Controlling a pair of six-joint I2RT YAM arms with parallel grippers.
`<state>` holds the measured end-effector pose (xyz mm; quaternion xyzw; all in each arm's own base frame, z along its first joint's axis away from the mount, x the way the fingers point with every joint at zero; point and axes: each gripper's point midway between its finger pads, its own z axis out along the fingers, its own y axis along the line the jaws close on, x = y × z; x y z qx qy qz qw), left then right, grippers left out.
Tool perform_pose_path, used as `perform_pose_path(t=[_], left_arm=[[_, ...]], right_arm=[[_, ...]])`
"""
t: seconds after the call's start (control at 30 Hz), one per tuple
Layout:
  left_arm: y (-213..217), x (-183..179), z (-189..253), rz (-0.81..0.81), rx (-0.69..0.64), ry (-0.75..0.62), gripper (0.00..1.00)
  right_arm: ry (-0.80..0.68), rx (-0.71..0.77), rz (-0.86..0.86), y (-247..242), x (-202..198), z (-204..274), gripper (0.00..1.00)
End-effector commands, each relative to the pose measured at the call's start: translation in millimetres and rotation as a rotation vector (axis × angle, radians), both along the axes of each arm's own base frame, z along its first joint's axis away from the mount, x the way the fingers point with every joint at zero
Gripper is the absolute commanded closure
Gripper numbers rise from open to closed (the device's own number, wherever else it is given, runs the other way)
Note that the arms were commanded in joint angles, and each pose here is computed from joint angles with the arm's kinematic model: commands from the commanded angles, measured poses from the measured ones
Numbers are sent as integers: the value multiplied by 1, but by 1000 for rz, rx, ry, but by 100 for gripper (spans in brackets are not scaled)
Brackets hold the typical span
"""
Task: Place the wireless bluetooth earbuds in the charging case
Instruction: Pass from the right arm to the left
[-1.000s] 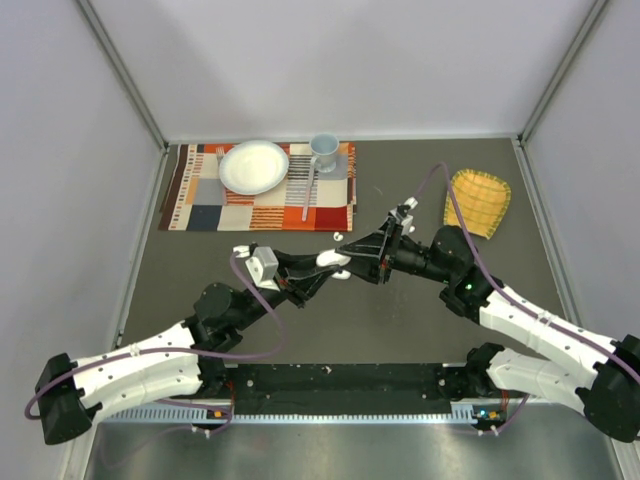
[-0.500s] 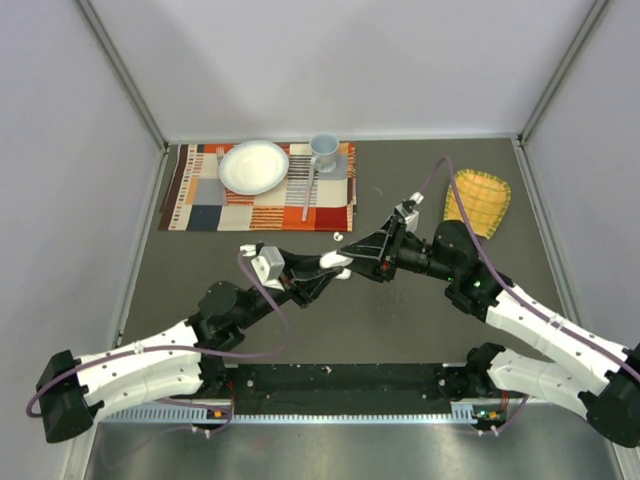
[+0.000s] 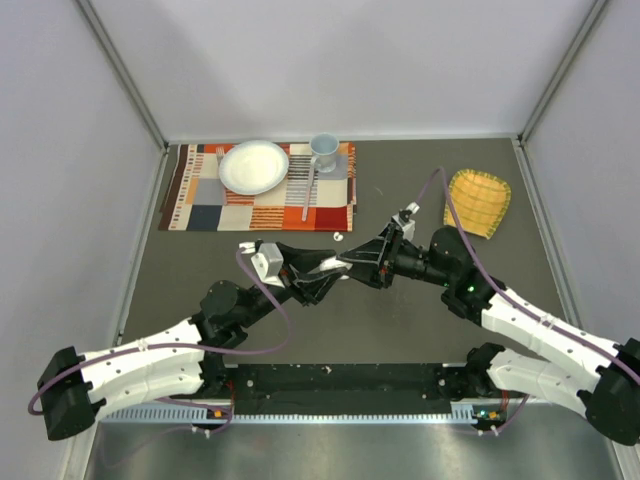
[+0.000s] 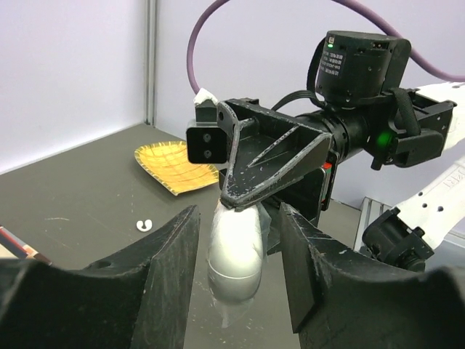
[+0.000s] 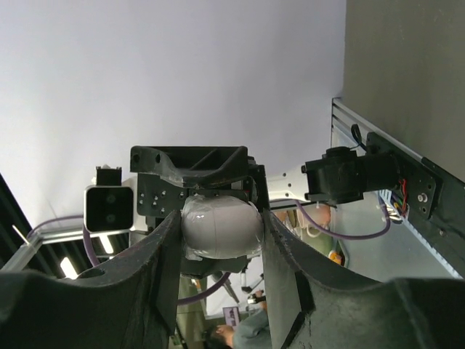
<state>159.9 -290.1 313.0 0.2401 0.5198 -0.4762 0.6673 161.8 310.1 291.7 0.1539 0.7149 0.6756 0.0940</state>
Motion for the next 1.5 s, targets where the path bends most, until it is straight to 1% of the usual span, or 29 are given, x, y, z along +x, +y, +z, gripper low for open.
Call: perform_pose_path(t=[0.0,0.13,0.2,0.37,0.4,0.43,0.47,0.5,0.53,0.6,0.63,0.73,0.83,0.97,1.03,1.07,1.13,1.2,1.3,1.33,1.4,1.47], left_arm=[[2,-3,27,-13,-81,-33,47],[1,-4,24,-22,-76,-30,45],[1,-5,23,-24,-73,-29,44],[1,-5,22,-22,-70,-30,43],[1,-4,22,-19,-71,-29,44],[2,-3,23,-15,-72,-28,47],[2,-3,24,-11,-78,-29,53],[2,-1,25,-4,-81,-31,57],[1,0,26,1,-81,-31,58],[-1,1,28,-1,-80,-38,59],[-2,1,28,-4,-80,-41,57],[-4,-1,31,-18,-87,-52,54],[-9,-2,28,-36,-69,-50,53],[-10,-2,28,-41,-73,-44,57],[-11,-2,30,-41,-74,-48,65],[-11,-1,30,-38,-71,-50,67],[-12,0,31,-36,-71,-51,65],[-12,-1,33,-36,-78,-55,55],[-12,-1,35,-37,-79,-58,52],[-12,-1,36,-39,-79,-61,49],[-13,-1,37,-42,-78,-63,49],[-14,-1,36,-41,-69,-63,53]], right_arm=[[-30,108,4,0,-1,26,83],[-42,174,-24,-5,1,39,83],[-51,184,-49,-7,3,42,83],[-58,195,-51,-9,2,45,83],[-62,209,-50,-9,1,47,83],[-49,216,-48,-9,1,48,83],[-30,212,-45,-9,1,42,83],[-54,258,-44,-11,0,50,83],[-28,284,-43,-12,0,51,83],[-9,298,-36,-12,-1,46,83],[7,278,-29,-10,-1,41,83],[-10,263,-18,-8,-2,43,83],[-18,261,-23,-10,-3,45,83],[-25,253,-28,-10,-3,46,83],[-20,243,-27,-10,-3,43,83],[-19,240,-25,-10,-3,43,83],[-19,235,-23,-10,-4,42,83],[-15,231,-23,-9,-3,40,83],[-10,222,-23,-8,-3,38,82],[-12,220,-23,-8,-2,38,82],[-9,213,-21,-7,-2,36,82],[-12,217,-20,-8,-2,37,82]])
